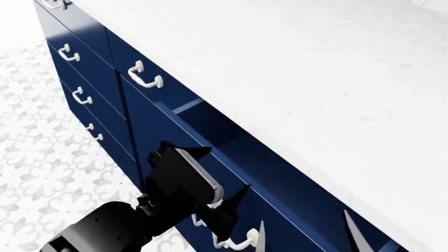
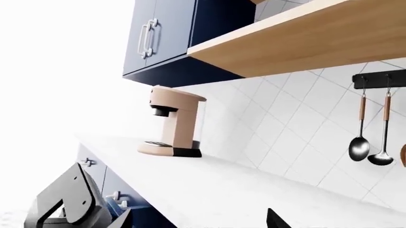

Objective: Close the left drawer.

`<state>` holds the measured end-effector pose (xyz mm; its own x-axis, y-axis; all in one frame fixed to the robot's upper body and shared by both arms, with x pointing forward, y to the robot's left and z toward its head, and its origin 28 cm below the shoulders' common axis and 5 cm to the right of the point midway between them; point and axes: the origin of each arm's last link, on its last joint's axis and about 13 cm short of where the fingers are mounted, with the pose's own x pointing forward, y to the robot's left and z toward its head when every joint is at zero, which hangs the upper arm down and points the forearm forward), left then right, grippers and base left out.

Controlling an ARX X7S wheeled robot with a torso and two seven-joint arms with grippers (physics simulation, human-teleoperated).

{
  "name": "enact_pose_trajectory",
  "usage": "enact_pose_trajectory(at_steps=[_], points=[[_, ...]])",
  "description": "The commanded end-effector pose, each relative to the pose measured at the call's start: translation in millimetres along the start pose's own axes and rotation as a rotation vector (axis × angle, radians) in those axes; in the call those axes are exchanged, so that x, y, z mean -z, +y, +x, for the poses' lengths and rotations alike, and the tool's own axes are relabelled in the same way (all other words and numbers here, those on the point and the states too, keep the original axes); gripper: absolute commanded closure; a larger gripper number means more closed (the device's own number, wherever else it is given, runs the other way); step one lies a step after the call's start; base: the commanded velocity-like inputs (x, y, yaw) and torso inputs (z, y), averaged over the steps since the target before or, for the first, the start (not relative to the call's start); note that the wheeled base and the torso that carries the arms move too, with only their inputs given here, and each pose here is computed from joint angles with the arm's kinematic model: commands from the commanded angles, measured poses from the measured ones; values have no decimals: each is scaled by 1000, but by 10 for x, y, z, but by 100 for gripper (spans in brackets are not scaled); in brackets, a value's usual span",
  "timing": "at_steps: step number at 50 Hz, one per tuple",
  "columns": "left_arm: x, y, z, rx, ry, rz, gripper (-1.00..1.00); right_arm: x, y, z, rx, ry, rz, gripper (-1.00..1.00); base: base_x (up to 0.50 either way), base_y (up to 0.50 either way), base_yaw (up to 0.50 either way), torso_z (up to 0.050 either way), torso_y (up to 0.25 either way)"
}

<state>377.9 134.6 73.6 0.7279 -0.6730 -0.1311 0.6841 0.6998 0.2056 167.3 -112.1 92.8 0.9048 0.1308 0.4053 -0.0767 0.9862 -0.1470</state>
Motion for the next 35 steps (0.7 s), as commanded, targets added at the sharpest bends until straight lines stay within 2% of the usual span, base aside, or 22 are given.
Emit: enact_pose_trajectory(at_steps=[1, 4, 8, 9, 11, 13, 14, 15, 16, 17, 18, 19, 20, 21, 22, 23, 25, 27, 30, 32, 34, 35], points=[[-355, -103, 174, 167, -88, 41, -100, -4, -1, -6, 15, 7, -1, -100, 0, 0, 0, 0, 0], [-375, -128, 185, 204, -93, 31, -100, -2, -1, -17, 18, 9, -3, -100, 0, 0, 0, 0, 0], [-526, -219, 236, 229, -151, 10, -100, 13, -2, -21, 21, 16, -4, -100, 0, 0, 0, 0, 0], [-547, -237, 242, 211, -171, 31, -100, 13, 1, -24, 20, 16, -4, -100, 0, 0, 0, 0, 0], [-650, -272, 267, 178, -192, 5, -100, 12, -2, -21, 17, 17, -2, -100, 0, 0, 0, 0, 0], [-881, -307, 307, 96, -231, 21, -100, 12, -1, -22, 12, 21, 4, -100, 0, 0, 0, 0, 0], [-947, -321, 266, 107, -229, 10, -100, 12, -1, -22, 12, 23, 8, -100, 0, 0, 0, 0, 0], [-1028, -116, 69, -23, -209, 46, -100, 12, -1, -22, 7, 21, 10, -100, 0, 0, 0, 0, 0], [-1148, -51, -96, -125, -216, 64, -100, 13, -1, -21, 3, 17, 14, -100, 0, 0, 0, 0, 0], [-1276, -104, -234, -132, -242, 74, -100, 13, 0, -20, -1, 15, 17, -100, 0, 0, 0, 0, 0], [-1432, -51, -444, -217, -260, 75, -100, 13, 0, -20, -8, 15, 22, -100, 0, 0, 0, 0, 0], [-1569, -107, -628, -240, -299, 103, -100, 14, 0, -19, -15, 12, 24, -100, 0, 0, 0, 0, 0], [-1673, -240, -801, -206, -338, 112, -100, 14, 0, -19, -20, 13, 28, -100, 0, 0, 0, 0, 0], [-1746, -427, -972, -134, -375, 114, -100, 8, -94, -37, -21, 2, 31, -100, 0, 0, 0, 0, 0], [-1769, -444, -1194, -189, -384, 128, -100, 17, -97, -93, -29, 2, 27, -100, 0, 0, 0, 0, 0], [-1753, -455, -1398, -284, -384, 149, -100, 28, -76, -116, -38, 9, 29, -100, 0, 0, 0, 0, 0], [-1723, -477, -1564, -311, -385, 155, -100, 43, -53, -112, -47, 20, 21, -100, 0, 0, 0, 0, 0], [-1625, -471, -1918, -474, -366, 177, -100, 69, 7, -55, -59, 27, 25, -100, 0, 0, 0, 0, 0], [-1444, -443, -2211, -631, -329, 156, -100, 56, 40, -26, -65, 17, 36, -100, 0, 0, 0, 0, 0], [-1268, -416, -2429, -768, -287, 135, -100, 40, 43, -38, -72, 8, 49, -100, 0, 0, 0, 0, 0], [-1018, -401, -2732, -970, -239, 103, -100, 14, 35, -61, -77, 3, 65, -100, 0, 0, 0, 0, 0], [-949, -402, -2784, -1012, -222, 100, -100, 3, 31, -71, -77, 0, 66, -100, 0, 0, 0, 0, 0]])
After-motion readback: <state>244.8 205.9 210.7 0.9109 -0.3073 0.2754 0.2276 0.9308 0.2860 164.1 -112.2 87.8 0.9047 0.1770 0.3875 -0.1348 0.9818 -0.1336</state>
